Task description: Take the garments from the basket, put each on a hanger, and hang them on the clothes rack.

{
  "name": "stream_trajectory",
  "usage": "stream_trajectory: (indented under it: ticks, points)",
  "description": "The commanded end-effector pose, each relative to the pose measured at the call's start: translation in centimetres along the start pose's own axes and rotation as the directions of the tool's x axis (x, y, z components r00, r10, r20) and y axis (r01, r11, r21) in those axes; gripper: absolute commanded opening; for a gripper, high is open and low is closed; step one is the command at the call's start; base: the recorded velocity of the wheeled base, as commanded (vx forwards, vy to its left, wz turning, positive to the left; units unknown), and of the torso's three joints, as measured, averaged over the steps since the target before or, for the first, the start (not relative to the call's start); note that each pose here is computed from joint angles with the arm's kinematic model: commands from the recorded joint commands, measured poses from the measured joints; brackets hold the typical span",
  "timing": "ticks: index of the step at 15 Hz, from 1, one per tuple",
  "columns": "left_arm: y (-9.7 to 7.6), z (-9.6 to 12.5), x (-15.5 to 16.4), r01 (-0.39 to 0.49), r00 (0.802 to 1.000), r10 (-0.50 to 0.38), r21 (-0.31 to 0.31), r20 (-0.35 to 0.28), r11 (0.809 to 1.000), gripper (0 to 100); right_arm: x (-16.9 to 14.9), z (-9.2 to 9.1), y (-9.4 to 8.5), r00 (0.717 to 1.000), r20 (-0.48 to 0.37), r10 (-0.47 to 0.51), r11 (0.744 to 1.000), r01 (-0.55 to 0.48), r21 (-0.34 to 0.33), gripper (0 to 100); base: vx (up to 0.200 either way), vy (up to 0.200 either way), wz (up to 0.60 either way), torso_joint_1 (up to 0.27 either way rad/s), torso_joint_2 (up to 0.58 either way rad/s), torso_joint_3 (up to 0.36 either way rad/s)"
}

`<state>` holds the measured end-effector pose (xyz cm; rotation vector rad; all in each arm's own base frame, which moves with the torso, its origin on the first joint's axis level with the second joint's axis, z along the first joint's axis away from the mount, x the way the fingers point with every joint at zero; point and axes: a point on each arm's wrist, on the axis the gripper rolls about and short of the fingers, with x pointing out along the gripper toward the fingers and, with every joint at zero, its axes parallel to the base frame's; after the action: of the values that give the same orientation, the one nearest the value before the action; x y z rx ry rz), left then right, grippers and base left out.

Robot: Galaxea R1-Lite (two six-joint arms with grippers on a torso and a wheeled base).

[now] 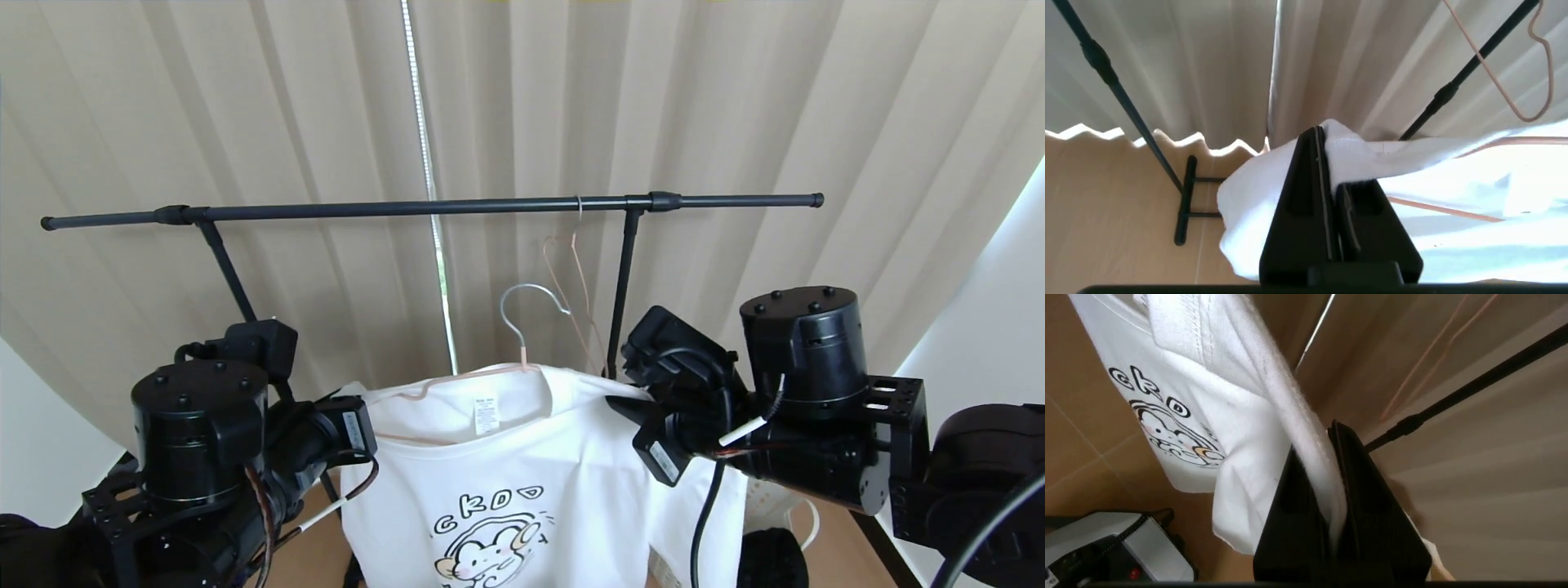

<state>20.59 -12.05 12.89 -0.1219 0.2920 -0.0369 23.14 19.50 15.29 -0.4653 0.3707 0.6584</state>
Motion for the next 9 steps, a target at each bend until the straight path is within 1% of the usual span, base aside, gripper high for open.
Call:
stream_trajectory:
  ticks: [1,2,3,5,6,8,9]
  points:
    - [-0.4,-0.1,-0.4,0.010,1.000,-0.010,0.008,0.005,1.000,0,0.9,0.0,0.9,1.000,-0.013,0.018,1.000,-0.018,-0.005,0,0.000,0.000,0.00,0.000,0.00,0.000]
    - [-0.6,-0.1,-0.5,0.005,1.000,-0.005,0.010,0.008,1.000,0,1.1,0.1,1.3,1.000,-0.015,0.025,1.000,-0.025,0.004,0,0.000,0.000,0.00,0.000,0.00,0.000]
    - [-0.6,-0.2,-0.5,-0.001,1.000,0.001,0.011,0.009,1.000,0,1.4,0.1,1.6,0.999,-0.030,-0.010,1.000,0.011,0.015,0,0.000,0.000,0.00,0.000,0.00,0.000]
    - [-0.6,0.1,-0.4,-0.009,1.000,0.008,0.002,0.020,1.000,0,1.9,0.2,1.7,0.997,-0.044,-0.060,0.998,0.060,0.017,0,0.000,0.000,0.00,0.000,0.00,0.000]
    - [-0.6,0.2,-0.3,-0.017,1.000,0.017,0.003,0.024,1.000,0,1.8,0.3,1.6,0.997,-0.039,-0.064,0.998,0.065,0.018,0,0.000,0.000,0.00,0.000,0.00,0.000]
    - [-0.8,1.1,-0.3,-0.024,0.998,0.024,0.000,0.053,1.000,0,1.3,0.7,1.4,0.997,-0.023,-0.074,0.997,0.075,0.022,0,0.000,0.000,0.00,0.000,0.00,0.000]
    - [-1.1,1.9,-0.2,-0.029,0.999,0.029,0.018,0.043,0.999,0,1.4,1.0,1.3,0.997,-0.012,-0.077,0.997,0.078,0.026,0,0.000,0.000,0.00,0.000,0.00,0.000]
